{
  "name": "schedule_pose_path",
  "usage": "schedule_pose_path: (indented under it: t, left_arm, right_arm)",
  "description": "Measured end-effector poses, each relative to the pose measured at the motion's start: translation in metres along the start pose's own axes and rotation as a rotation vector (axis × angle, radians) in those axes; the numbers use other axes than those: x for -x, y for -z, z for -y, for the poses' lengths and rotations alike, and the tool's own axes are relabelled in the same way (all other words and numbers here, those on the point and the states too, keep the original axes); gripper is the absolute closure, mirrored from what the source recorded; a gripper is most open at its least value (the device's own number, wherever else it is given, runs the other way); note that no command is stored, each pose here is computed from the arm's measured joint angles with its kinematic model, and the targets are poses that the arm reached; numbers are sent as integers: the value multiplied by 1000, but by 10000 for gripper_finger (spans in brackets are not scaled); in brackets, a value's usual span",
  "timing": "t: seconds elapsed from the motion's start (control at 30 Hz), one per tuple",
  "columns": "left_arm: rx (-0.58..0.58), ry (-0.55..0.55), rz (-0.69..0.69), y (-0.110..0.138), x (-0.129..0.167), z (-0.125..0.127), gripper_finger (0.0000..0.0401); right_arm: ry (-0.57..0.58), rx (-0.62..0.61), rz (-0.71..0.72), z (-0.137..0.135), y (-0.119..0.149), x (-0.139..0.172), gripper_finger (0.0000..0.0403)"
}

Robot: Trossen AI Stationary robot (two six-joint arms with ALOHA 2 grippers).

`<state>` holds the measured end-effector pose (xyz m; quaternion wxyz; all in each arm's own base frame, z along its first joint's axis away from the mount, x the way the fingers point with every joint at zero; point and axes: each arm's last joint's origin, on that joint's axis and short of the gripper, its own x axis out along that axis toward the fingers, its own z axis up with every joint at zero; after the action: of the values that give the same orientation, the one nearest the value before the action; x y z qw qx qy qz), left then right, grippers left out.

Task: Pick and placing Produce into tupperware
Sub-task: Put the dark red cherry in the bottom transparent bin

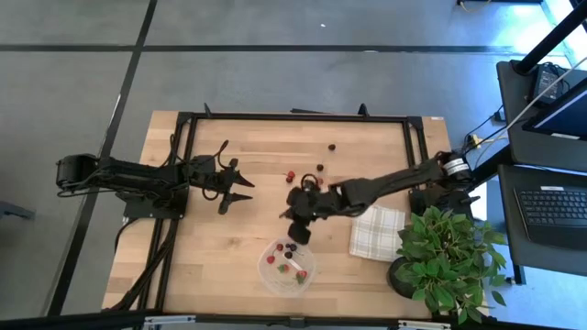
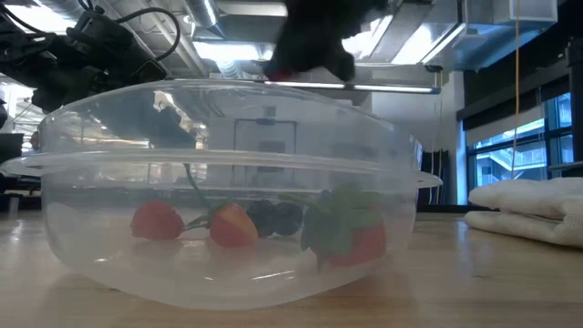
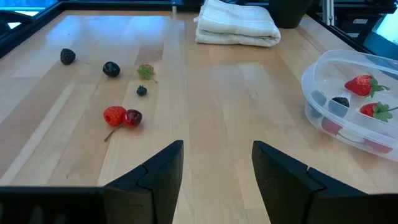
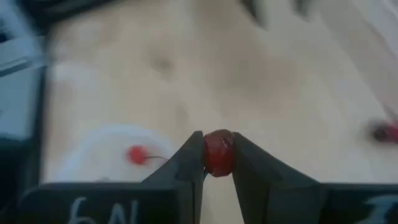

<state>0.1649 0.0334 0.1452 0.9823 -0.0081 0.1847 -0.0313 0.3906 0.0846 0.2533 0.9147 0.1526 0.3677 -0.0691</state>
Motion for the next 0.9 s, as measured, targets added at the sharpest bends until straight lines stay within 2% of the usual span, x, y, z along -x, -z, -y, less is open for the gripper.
schedule_pose_path:
  t: [0.1, 0.23, 0.43, 0.73, 0.9]
  left_arm:
    - [0, 0, 0, 0, 0, 0, 216]
    - [0, 0, 0, 0, 0, 0, 216]
    - [0, 0, 0, 0, 0, 0, 216]
    - [0, 0, 0, 0, 0, 0, 216]
    - [0, 0, 0, 0, 0, 0, 216]
  right_arm:
    - [-97, 122, 31, -19, -1, 6, 335]
    - [-135, 195, 47, -34, -1, 13, 335]
    - [-128, 208, 20, -37, 4, 11, 337]
    - [-178, 225, -156, -37, 31, -31, 339]
    - [-159, 228, -231, -45, 37, -39, 339]
